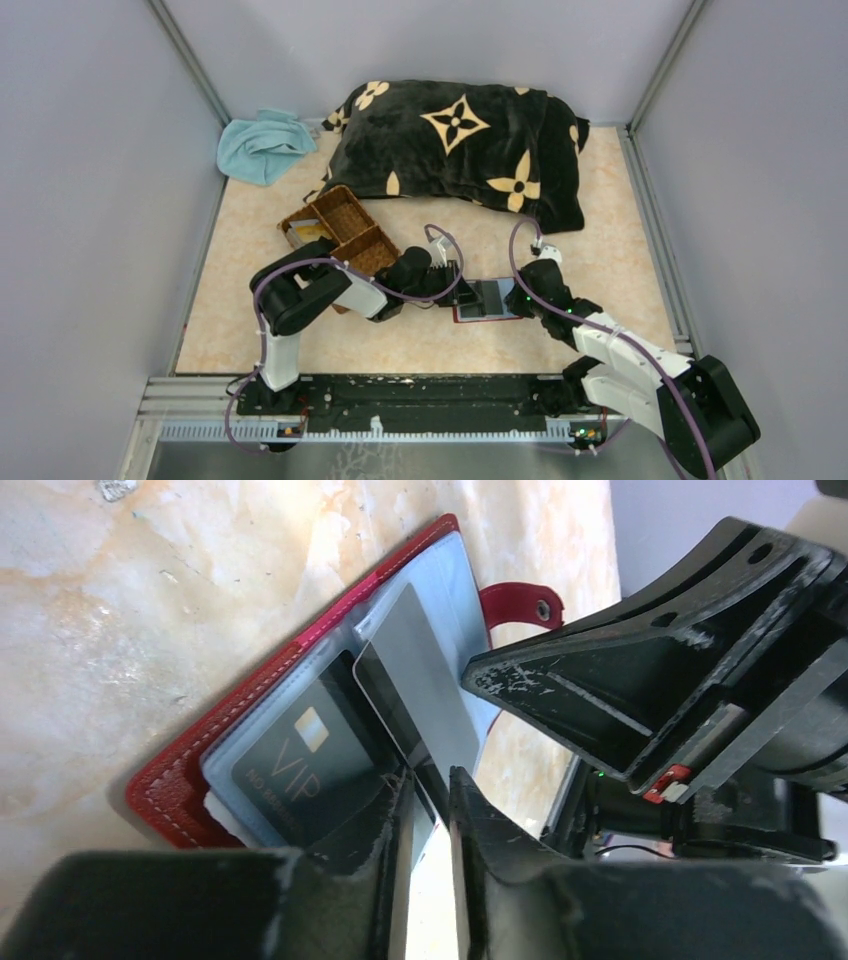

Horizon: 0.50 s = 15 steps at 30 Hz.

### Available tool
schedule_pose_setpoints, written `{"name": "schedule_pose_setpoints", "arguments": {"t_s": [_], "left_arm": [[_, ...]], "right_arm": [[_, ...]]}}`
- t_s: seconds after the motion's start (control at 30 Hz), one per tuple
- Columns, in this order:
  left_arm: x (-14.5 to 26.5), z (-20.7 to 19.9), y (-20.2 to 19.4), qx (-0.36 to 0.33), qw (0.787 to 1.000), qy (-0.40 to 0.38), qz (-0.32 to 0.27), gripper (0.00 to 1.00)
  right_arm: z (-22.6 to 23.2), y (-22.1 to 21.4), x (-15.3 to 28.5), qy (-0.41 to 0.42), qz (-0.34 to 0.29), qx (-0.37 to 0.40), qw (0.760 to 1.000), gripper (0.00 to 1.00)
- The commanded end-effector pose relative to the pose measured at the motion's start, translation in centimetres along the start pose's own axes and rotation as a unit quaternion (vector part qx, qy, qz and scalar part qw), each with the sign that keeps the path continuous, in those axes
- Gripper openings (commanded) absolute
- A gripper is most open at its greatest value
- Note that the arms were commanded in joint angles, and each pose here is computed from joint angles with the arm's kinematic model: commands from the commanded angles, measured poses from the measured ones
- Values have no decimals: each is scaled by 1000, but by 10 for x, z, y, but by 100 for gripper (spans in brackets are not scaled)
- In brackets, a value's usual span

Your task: Take the credit cards out of the card holder

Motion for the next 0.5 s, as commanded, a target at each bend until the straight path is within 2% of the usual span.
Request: {"name": "schedule_pose_setpoints", "arguments": {"t_s": [0.0, 0.27, 0.4, 0.47], "left_arm": [[-3, 2, -5, 2, 1000, -2, 3, 21], [-4, 4, -11, 18, 1000, -15, 4, 9], [-4, 4, -12, 21, 1000, -18, 5, 0], [-3, 4, -12, 20, 1000, -18, 3, 0]], "right_arm": [[-8, -9, -1, -10, 18, -4, 1000, 0], [-8, -9, -1, -8, 19, -5, 1000, 0], [-8, -9, -2, -8, 20, -5, 1000, 0], [-8, -9, -2, -8, 20, -4, 1000, 0]]}}
Point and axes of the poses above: each gripper's point midway between its finger pads, its own x axis back along the fingers, its own z axis along the line the jaws close on, y = z × x, the point moved 7 cm from there along x, back along the fingers, and after that the axes turned 12 degrees about -x, right-handed, at the moved point
